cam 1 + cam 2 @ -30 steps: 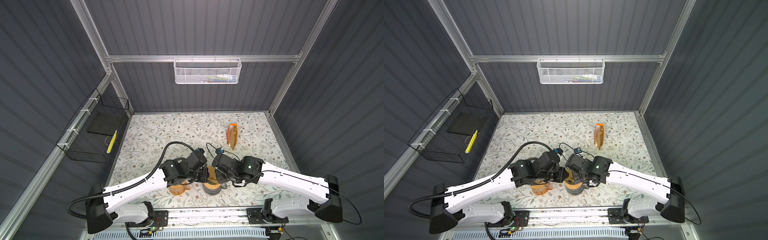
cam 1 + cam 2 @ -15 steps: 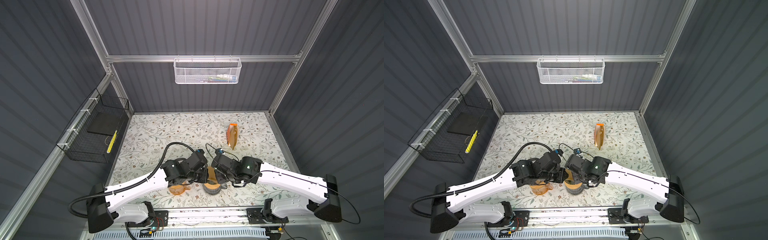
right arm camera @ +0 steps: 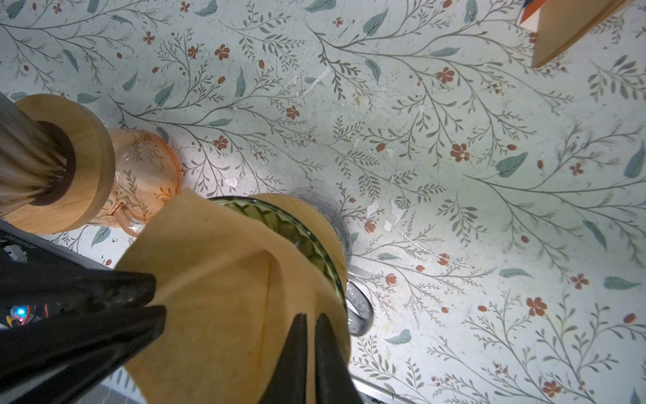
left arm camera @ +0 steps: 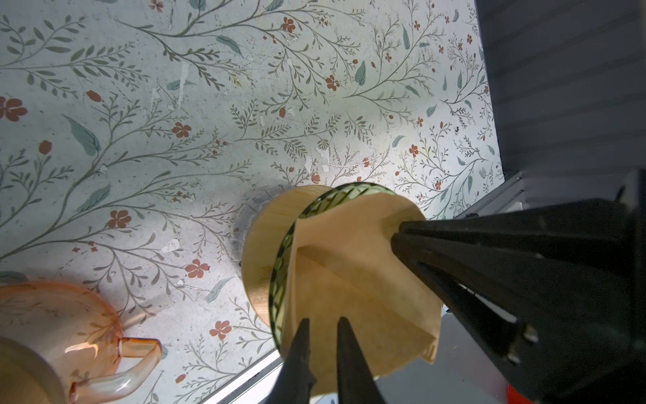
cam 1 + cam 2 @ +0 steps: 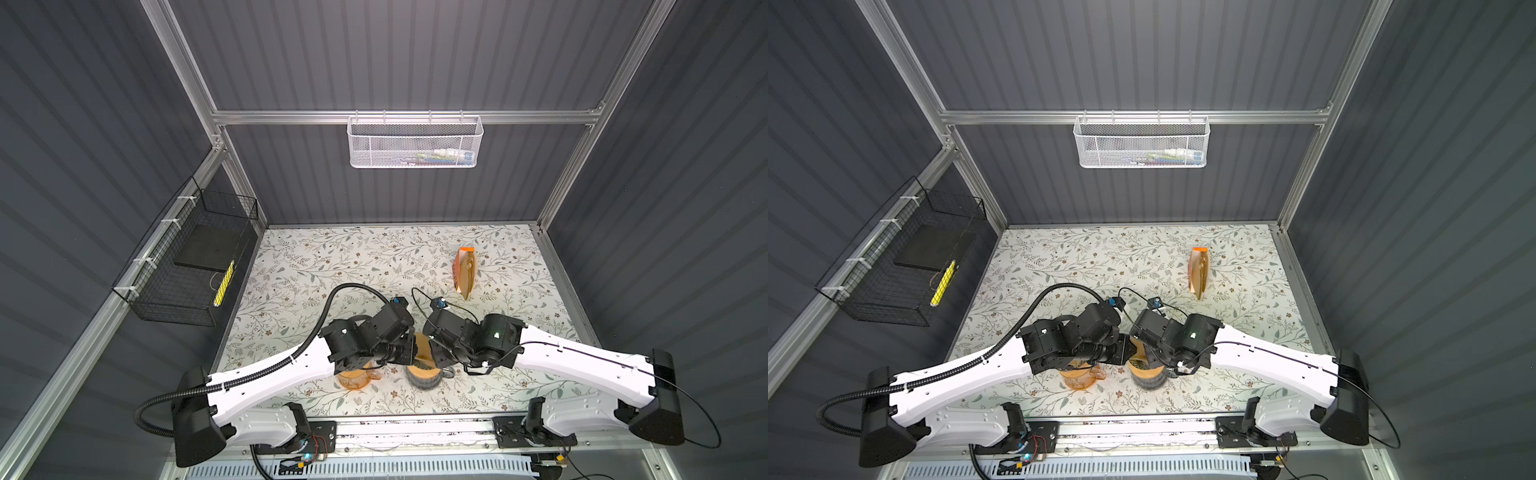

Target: Place the coffee filter in the dripper

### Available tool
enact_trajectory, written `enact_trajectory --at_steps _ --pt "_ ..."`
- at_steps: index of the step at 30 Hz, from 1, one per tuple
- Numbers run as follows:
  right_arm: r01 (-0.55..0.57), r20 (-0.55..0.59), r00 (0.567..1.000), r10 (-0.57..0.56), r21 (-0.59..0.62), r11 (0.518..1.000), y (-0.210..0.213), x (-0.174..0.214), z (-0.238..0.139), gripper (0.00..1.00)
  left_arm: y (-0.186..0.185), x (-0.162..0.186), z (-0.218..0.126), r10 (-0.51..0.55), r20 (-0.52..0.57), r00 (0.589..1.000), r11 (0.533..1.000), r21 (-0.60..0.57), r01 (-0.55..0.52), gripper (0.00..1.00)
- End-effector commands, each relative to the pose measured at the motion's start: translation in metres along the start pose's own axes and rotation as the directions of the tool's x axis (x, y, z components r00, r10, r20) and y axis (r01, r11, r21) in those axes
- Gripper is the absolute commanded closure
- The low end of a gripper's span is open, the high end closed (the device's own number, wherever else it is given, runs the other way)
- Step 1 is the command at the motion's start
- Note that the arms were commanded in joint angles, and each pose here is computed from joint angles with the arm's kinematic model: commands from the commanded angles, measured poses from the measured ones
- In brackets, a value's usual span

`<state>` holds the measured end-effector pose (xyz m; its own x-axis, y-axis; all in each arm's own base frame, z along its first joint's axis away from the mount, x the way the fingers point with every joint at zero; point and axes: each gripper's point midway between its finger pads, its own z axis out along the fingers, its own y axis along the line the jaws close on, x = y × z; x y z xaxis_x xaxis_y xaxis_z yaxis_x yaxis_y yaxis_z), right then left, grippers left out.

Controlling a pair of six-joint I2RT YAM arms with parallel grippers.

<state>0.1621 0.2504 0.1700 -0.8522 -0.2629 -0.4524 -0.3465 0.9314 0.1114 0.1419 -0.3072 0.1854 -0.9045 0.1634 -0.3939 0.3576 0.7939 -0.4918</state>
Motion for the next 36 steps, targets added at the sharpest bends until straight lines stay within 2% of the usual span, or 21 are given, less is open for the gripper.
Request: enact_trajectory --at_steps 1,18,28,36 --pt "0.001 0.008 1.000 -0.001 0.002 1.000 -0.001 -0.001 -0.004 0.89 0.000 0.002 -0.007 -0.005 0.003 1.000 1.000 -0.003 0.005 0.83" --pt "0.015 -0.013 1.000 -0.015 0.017 1.000 0.000 0.001 0.002 0.88 0.003 0.005 0.008 0.009 -0.029 1.000 1.000 -0.021 -0.010 0.83" --pt "-0.007 0.036 0.999 0.008 -0.046 0.999 0.006 -0.012 -0.024 0.86 -0.010 -0.005 -0.008 0.020 0.008 1.000 1.000 0.016 -0.020 0.83" --pt "-0.017 0.050 0.999 0.020 -0.061 0.998 0.008 -0.016 -0.028 0.82 -0.018 -0.010 -0.016 0.030 0.020 0.999 0.999 0.045 -0.031 0.83"
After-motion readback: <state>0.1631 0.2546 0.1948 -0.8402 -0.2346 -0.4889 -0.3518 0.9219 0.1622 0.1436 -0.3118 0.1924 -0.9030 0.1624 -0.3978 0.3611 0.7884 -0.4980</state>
